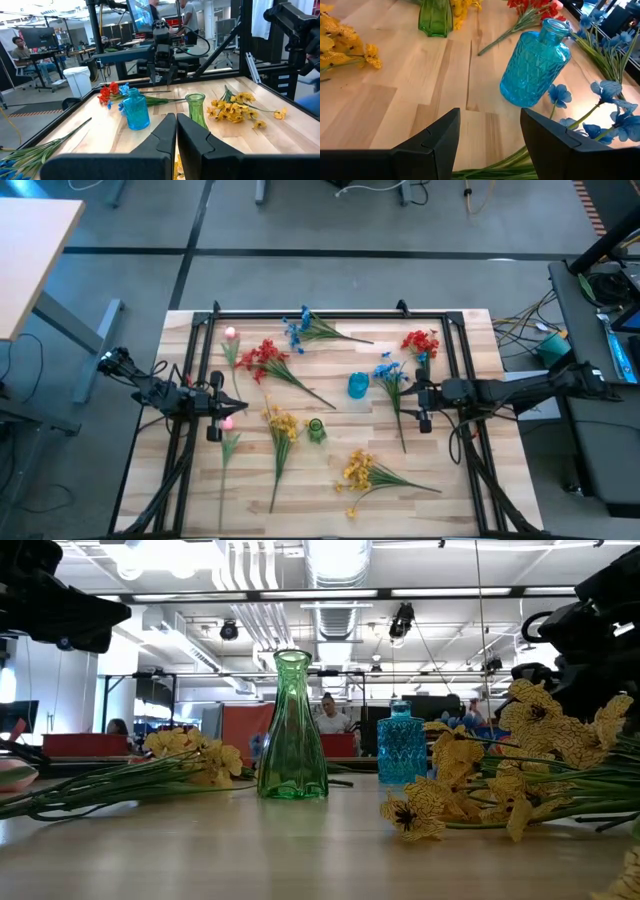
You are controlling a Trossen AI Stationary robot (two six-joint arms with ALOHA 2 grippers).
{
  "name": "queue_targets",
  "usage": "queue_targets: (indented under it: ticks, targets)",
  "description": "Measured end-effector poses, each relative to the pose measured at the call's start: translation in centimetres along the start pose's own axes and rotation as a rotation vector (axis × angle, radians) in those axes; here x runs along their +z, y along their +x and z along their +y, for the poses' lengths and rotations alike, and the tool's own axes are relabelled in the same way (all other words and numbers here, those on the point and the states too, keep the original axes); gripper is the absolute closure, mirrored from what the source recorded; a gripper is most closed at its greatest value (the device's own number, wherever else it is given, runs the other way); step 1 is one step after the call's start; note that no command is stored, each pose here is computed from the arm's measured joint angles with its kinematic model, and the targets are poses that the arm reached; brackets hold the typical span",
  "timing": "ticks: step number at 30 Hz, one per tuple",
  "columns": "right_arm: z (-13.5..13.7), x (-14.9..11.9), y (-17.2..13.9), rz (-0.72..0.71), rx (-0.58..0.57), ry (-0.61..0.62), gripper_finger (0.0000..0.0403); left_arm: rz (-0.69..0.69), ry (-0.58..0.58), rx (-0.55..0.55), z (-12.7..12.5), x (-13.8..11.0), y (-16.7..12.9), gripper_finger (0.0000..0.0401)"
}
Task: Sort flowers into vase by color
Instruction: Put the bottom blue flowers into the blue flower vase
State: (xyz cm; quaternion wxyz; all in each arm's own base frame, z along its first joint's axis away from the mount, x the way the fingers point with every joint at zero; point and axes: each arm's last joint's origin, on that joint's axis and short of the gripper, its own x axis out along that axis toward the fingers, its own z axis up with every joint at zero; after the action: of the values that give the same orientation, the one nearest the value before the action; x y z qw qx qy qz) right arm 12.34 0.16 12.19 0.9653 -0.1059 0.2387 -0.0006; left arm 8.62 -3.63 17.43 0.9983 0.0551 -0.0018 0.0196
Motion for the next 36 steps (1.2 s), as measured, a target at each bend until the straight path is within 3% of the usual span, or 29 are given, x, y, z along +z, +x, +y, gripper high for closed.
queue_targets:
  ticks: [4,8,12,15,19,25,29,33,36]
  targets:
    - [-0.5,0.8,-0.1,-0.074,-0.138,0.101,0.0202,0.0,0.0,0.0,0.0,0.0,0.0,0.0401]
    - [-0.7,1.8,-0.2,-0.189,-0.144,0.281,0.0202,-0.022,0.007,0.002,0.0,0.2,0.0,0.0401]
    - [-0.9,2.4,-0.2,-0.168,-0.142,0.386,0.0203,-0.163,-0.257,-0.006,0.3,1.8,-0.1,0.0401]
    - [-1.0,3.5,0.0,-0.163,-0.124,0.367,0.0209,-0.248,-0.32,0.002,0.5,2.6,-0.3,0.0401]
    - [-1.1,6.2,0.1,-0.225,-0.045,0.253,0.022,-0.34,-0.381,0.008,0.8,3.6,-0.6,0.0401]
    - [-1.5,9.2,0.5,-0.245,-0.055,0.194,0.0224,-0.421,-0.372,0.026,1.2,4.4,-1.0,0.0401]
    - [-1.8,10.6,0.8,-0.243,-0.089,0.296,0.0223,-0.45,-0.35,0.068,1.4,4.7,-1.1,0.0401]
    - [-1.9,11.1,1.1,-0.145,-0.076,0.468,0.0225,-0.455,-0.456,0.058,1.4,4.7,-1.0,0.0401]
    - [-2.3,11.5,1.3,-0.065,-0.096,0.592,0.0225,-0.392,-0.539,0.113,1.2,4.2,-0.6,0.0401]
